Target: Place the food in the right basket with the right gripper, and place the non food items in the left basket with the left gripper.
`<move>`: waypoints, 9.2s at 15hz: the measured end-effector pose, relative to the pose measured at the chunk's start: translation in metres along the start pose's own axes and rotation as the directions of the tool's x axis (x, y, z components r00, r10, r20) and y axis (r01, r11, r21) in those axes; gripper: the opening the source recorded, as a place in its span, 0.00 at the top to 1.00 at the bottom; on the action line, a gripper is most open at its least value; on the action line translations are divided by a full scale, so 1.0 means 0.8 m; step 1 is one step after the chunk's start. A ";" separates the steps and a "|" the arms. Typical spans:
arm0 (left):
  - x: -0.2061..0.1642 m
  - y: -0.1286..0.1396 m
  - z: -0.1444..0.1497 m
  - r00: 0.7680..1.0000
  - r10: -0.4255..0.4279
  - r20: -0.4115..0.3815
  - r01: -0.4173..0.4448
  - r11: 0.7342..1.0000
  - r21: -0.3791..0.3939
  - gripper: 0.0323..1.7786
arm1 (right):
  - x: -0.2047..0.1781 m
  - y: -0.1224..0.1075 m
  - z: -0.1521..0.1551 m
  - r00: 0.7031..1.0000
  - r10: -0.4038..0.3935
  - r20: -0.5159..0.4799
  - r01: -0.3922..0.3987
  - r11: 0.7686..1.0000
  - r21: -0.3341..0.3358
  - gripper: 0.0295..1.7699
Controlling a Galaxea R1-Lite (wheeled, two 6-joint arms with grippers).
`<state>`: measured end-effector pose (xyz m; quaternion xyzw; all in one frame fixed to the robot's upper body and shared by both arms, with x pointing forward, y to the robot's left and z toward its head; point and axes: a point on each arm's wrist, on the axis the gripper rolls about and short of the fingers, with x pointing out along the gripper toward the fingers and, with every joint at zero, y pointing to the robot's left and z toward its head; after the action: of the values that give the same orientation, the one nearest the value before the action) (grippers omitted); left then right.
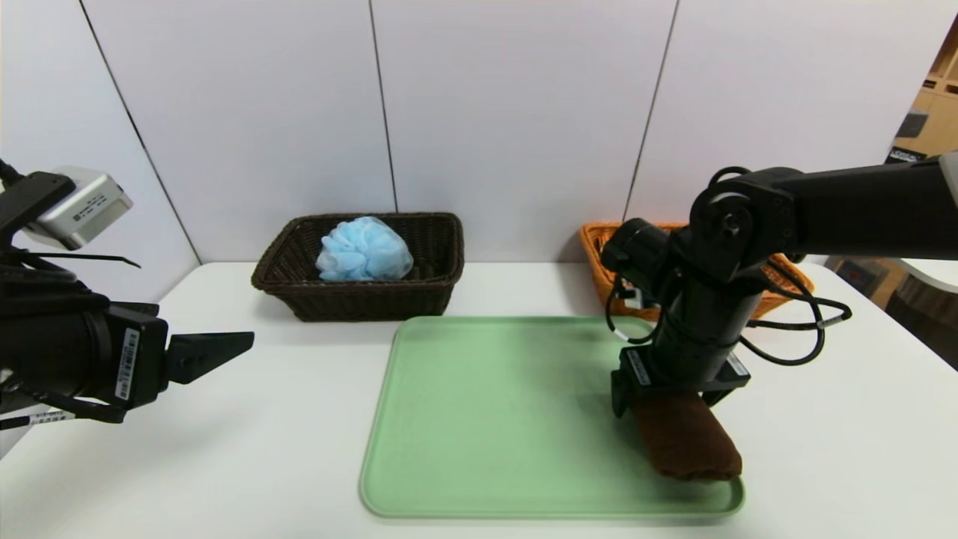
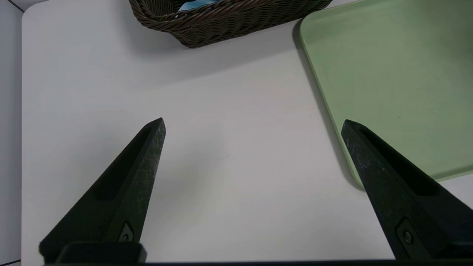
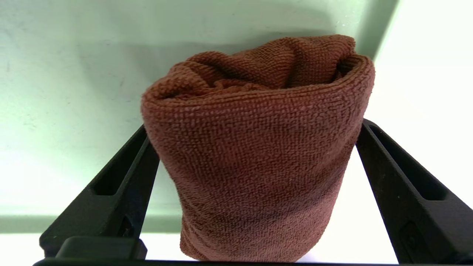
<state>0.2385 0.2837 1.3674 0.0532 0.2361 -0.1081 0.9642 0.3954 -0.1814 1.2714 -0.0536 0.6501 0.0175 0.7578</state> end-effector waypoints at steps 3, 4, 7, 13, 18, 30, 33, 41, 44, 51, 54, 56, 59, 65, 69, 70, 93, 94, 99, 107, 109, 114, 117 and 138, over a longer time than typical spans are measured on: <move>0.000 0.000 0.000 1.000 0.000 -0.001 0.000 1.000 0.000 0.05 | -0.002 -0.001 -0.001 1.000 -0.003 0.005 0.003 1.000 -0.002 0.04; 0.000 0.000 0.000 1.000 0.001 -0.001 -0.001 1.000 0.000 0.05 | -0.004 -0.001 -0.001 1.000 -0.003 0.008 0.003 1.000 -0.004 0.04; 0.000 0.000 0.000 1.000 0.001 0.000 -0.001 1.000 0.000 0.05 | -0.010 0.001 -0.004 1.000 -0.018 0.020 0.018 1.000 -0.013 0.04; 0.000 0.000 0.002 1.000 0.002 0.004 -0.002 1.000 0.001 0.05 | -0.019 0.010 -0.006 0.999 -0.009 0.047 0.011 0.999 -0.033 0.04; 0.001 0.000 0.002 1.000 0.003 0.002 -0.003 1.000 0.001 0.05 | -0.019 0.016 -0.005 0.999 0.010 0.047 -0.008 0.999 -0.033 0.04; 0.001 0.000 0.002 1.000 0.006 0.001 -0.006 1.000 -0.001 0.05 | -0.006 0.020 -0.002 1.000 0.002 0.016 -0.002 1.000 -0.018 0.05; 0.001 0.000 0.002 1.000 0.005 0.002 -0.005 1.000 -0.001 0.05 | -0.007 0.019 -0.002 1.000 0.001 0.017 0.000 1.000 -0.014 0.35; -0.001 0.001 0.002 1.000 0.006 0.006 -0.006 1.000 -0.003 0.05 | -0.010 0.018 -0.006 1.000 -0.003 0.006 0.003 1.000 -0.015 0.80; -0.001 0.001 0.002 1.000 0.005 0.006 -0.005 1.000 -0.003 0.05 | -0.018 0.017 -0.008 1.000 0.002 0.014 -0.002 1.000 -0.023 0.80; -0.001 0.001 0.000 1.000 0.007 0.003 -0.007 1.000 -0.003 0.05 | -0.111 0.050 -0.008 0.934 0.253 0.252 -0.230 0.966 -0.116 0.80; -0.003 0.001 0.000 1.000 0.008 0.008 -0.008 1.000 -0.002 0.05 | -0.150 0.073 -0.003 0.803 0.399 0.443 -0.345 0.917 -0.202 0.80; -0.004 0.001 -0.001 1.000 0.011 0.008 -0.011 1.000 -0.001 0.05 | -0.171 0.084 0.005 0.680 0.469 0.563 -0.399 0.882 -0.253 0.80; -0.006 0.002 -0.002 1.000 0.026 0.008 -0.026 1.000 0.001 0.05 | -0.194 0.104 0.019 0.485 0.535 0.692 -0.454 0.830 -0.324 0.80; -0.008 0.002 -0.013 1.000 0.030 -0.004 -0.030 1.000 0.004 0.05 | -0.199 0.150 0.053 0.142 0.550 0.823 -0.493 0.760 -0.423 0.80; -0.010 0.002 -0.015 0.999 0.032 -0.005 -0.032 0.999 0.005 0.05 | -0.170 0.171 0.070 0.121 0.533 0.837 -0.492 0.765 -0.416 0.80; -0.009 0.002 -0.015 1.000 0.031 -0.006 -0.031 1.000 0.005 0.05 | -0.166 0.175 0.075 0.093 0.529 0.843 -0.493 0.761 -0.423 0.80; 0.003 -0.004 -0.017 0.999 0.024 -0.041 -0.023 0.999 0.024 0.05 | -0.020 0.218 0.141 0.037 0.534 0.845 -0.423 0.774 -0.470 0.80; 0.003 -0.004 -0.017 0.999 0.024 -0.040 -0.023 0.999 0.024 0.05 | -0.018 0.218 0.141 0.041 0.534 0.845 -0.423 0.775 -0.469 0.80; 0.004 -0.005 -0.018 0.999 0.020 -0.044 -0.018 0.999 0.028 0.05 | -0.013 0.220 0.141 0.050 0.525 0.849 -0.423 0.781 -0.458 0.79; 0.006 -0.006 -0.013 0.999 0.016 -0.031 -0.015 1.000 0.027 0.05 | -0.012 0.222 0.140 0.055 0.530 0.846 -0.396 0.789 -0.469 0.30; 0.007 -0.007 -0.013 0.999 0.016 -0.031 -0.015 1.000 0.027 0.05 | -0.012 0.222 0.140 0.055 0.531 0.846 -0.392 0.790 -0.471 0.24; 0.009 -0.007 -0.013 0.999 0.016 -0.035 -0.015 0.999 0.029 0.05 | -0.012 0.222 0.140 0.054 0.527 0.848 -0.388 0.794 -0.468 0.14; 0.008 -0.007 -0.014 0.999 0.016 -0.035 -0.016 0.999 0.028 0.05 | -0.019 0.219 0.139 0.071 0.488 0.870 -0.357 0.827 -0.435 0.11; -0.020 0.009 -0.020 0.994 0.090 0.056 -0.089 0.996 -0.013 0.05 | -0.185 -0.133 -0.083 0.866 -0.053 0.497 0.136 0.982 -0.132 0.04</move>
<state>0.2196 0.2961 1.3614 0.0555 0.2069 -0.0650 0.9746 0.3171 -0.2875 1.4139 -0.1408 0.4293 0.0462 0.8909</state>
